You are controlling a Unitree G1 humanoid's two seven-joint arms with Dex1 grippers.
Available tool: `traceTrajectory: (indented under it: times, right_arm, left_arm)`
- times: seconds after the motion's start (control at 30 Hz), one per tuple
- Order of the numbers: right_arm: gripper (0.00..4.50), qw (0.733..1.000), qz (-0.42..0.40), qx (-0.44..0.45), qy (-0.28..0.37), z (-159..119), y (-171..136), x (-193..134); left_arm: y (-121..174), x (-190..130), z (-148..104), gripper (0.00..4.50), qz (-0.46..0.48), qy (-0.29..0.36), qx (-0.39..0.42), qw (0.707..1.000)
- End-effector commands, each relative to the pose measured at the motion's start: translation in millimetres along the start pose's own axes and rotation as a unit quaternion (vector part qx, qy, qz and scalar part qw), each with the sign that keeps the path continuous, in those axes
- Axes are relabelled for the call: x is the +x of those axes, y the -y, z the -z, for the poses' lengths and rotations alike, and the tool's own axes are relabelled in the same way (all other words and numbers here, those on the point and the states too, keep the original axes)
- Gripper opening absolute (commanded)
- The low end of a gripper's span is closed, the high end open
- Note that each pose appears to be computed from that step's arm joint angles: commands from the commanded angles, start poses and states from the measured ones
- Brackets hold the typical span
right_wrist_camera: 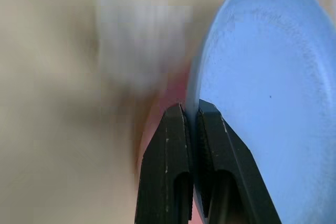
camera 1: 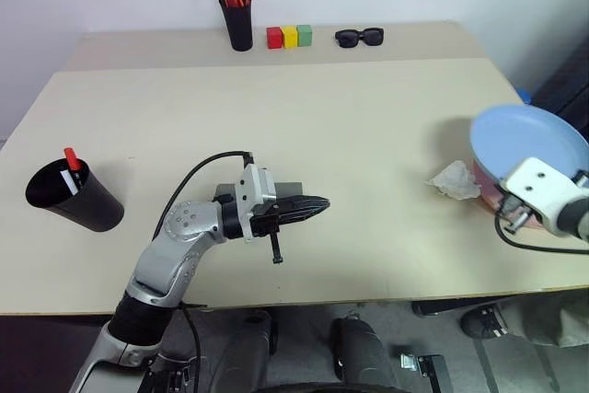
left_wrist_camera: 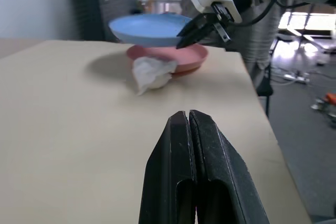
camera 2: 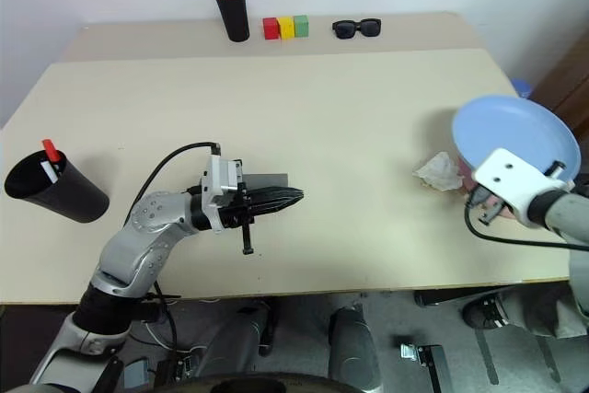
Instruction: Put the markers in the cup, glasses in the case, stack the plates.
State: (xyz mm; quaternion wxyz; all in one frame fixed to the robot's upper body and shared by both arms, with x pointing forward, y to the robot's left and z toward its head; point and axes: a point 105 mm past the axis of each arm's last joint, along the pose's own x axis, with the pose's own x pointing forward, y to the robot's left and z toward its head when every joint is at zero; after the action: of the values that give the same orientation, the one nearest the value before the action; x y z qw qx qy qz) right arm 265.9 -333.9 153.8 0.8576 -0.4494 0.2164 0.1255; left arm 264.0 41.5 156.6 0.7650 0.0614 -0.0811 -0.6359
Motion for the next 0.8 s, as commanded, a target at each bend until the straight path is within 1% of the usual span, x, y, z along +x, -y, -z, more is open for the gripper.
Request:
traceTrajectory:
  times: [0.03, 0.17, 0.2, 0.27, 0.47, 0.57, 0.6, 0.7, 0.8]
  right_arm:
    - [0.02, 0.999, 0.018, -0.039, -0.011, 4, 5, -6]
    - [0.02, 1.0, 0.008, -0.005, -0.007, 8, 1, 0]
    - [0.33, 1.0, 0.006, -0.003, -0.008, 9, 1, 1]
    - [1.0, 1.0, 0.005, 0.001, -0.008, 10, 2, 2]
    - [4.03, 1.0, 0.004, -0.005, 0.015, -6, 9, -8]
    - [4.03, 0.996, -0.016, 0.043, 0.075, -31, 9, -15]
    - [4.03, 0.995, -0.029, 0.042, 0.089, -38, 5, -15]
    - [4.03, 0.994, -0.034, 0.029, 0.102, -48, -2, -6]
    - [4.03, 0.995, -0.042, -0.007, 0.088, -47, -16, 11]
  left_arm:
    - [-2, 3, -7, 0.0, 0.008, 0.013, 0.016, 1.0]
    - [-1, 2, -7, 0.0, 0.006, 0.015, 0.017, 1.0]
    - [-1, 1, -7, 0.0, 0.004, 0.014, 0.017, 1.0]
    - [-1, -1, -7, 0.0, -0.001, 0.013, 0.016, 1.0]
    - [2, -3, -9, 0.0, -0.005, 0.013, 0.012, 1.0]
    - [1, -2, -10, 0.0, -0.006, 0.012, 0.013, 1.0]
    - [0, -1, -11, 0.0, -0.007, 0.013, 0.014, 1.0]
    - [-2, 0, -13, 0.0, -0.01, 0.015, 0.018, 1.0]
    - [-3, 0, -15, 0.0, -0.014, 0.016, 0.02, 1.0]
